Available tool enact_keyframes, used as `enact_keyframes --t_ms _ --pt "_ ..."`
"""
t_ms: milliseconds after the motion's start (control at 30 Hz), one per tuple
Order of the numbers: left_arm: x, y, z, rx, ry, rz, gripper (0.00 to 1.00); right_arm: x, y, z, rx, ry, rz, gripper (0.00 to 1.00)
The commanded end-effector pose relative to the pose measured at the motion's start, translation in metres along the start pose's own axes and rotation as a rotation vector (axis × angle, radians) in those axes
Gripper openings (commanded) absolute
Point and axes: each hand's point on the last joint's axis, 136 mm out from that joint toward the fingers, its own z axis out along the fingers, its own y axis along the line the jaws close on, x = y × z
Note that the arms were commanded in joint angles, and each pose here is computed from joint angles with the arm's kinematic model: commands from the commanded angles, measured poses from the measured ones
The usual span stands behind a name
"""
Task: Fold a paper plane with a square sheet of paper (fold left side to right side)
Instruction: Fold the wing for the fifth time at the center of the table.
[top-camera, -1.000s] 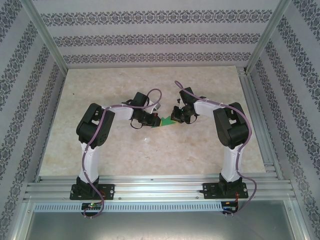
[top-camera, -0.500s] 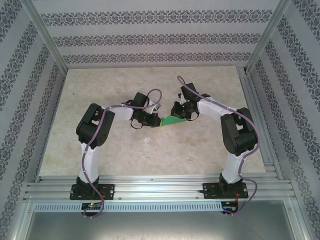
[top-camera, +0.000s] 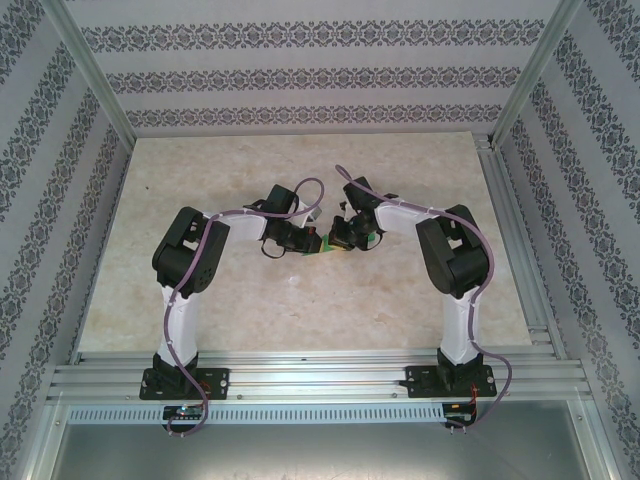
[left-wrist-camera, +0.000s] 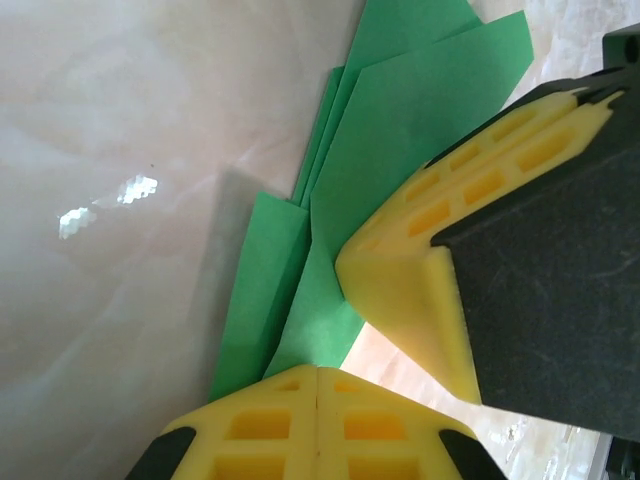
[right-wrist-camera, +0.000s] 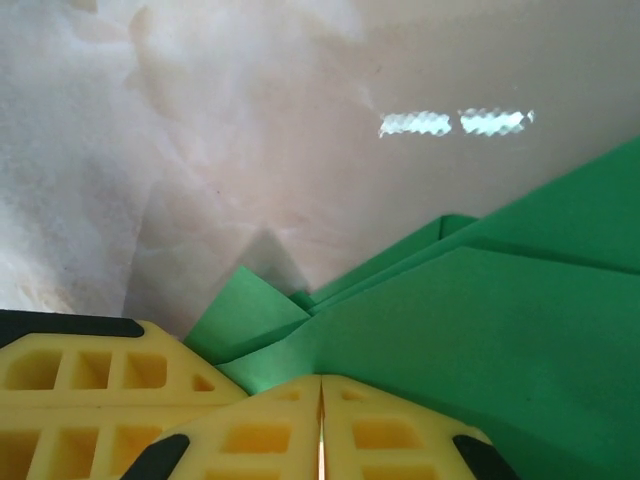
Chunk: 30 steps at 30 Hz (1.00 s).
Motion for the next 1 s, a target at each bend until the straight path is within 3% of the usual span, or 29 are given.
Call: enact_keyframes --t_ms 0,233,500,700,967 --pt "0.039 0.043 0.009 -0.156 0.091 -0.066 0.0 0.0 0.005 0.009 -0.026 0.019 0.009 0.09" --pt "0.045 0.051 0.008 -0.197 0.106 -0.071 0.0 0.0 -0.062 -0.016 0.15 0.025 0.064 0.08" --pt "0.047 0.053 0.009 -0.201 0.108 -0.075 0.0 0.0 -0.11 -0.046 0.251 0.002 0.107 0.08" --pt "0.048 0.052 0.008 -0.197 0.108 -0.072 0.0 -0.001 -0.137 -0.059 0.299 -0.006 0.141 0.08" --pt "0.032 0.031 -0.005 -0.163 0.061 -0.035 0.0 -0.018 -0.14 -0.089 0.336 -0.084 0.159 0.11"
